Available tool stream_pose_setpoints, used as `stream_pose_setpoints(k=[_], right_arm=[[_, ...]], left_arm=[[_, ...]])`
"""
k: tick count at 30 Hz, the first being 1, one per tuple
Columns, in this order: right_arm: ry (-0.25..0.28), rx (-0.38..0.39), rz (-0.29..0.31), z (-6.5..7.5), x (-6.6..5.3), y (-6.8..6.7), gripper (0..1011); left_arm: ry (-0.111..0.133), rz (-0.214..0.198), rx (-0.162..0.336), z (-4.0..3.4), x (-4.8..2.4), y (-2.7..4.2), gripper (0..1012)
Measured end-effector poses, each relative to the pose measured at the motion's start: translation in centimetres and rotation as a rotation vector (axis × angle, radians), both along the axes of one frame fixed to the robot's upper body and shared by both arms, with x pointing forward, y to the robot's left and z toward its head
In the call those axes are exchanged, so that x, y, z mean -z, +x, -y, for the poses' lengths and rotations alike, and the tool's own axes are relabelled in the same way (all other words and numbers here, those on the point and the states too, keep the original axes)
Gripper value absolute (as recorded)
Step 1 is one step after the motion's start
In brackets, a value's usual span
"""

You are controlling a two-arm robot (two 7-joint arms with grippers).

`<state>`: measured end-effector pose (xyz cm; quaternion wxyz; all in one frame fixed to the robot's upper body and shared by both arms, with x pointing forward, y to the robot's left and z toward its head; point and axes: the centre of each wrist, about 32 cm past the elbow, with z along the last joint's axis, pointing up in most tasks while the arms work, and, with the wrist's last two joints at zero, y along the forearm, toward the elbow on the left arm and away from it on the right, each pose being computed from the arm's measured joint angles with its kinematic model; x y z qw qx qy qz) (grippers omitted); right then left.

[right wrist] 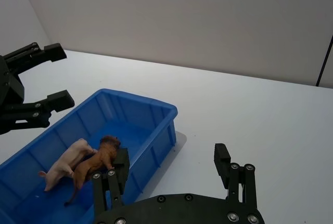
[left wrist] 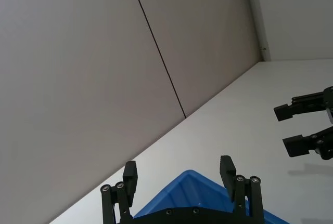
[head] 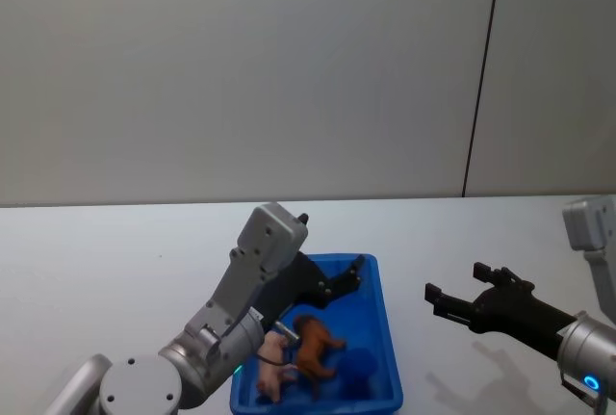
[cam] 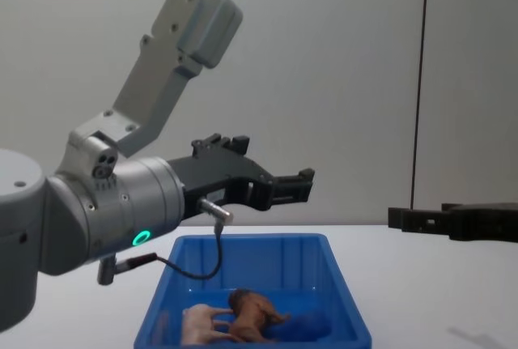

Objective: Pick up the two dolls from the table and place them into the box.

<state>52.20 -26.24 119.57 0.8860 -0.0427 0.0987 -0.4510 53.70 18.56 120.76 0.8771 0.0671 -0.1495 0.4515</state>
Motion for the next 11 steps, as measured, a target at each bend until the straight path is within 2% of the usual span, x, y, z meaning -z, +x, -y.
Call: stream_pose_setpoints(k=[11], right_arm=[[0.0,0.0,0.0,0.0,0.0,0.0,1001]], left_arm=[[-0.002,0.034,0.016,0.09,-0.51,-0.02,1002]])
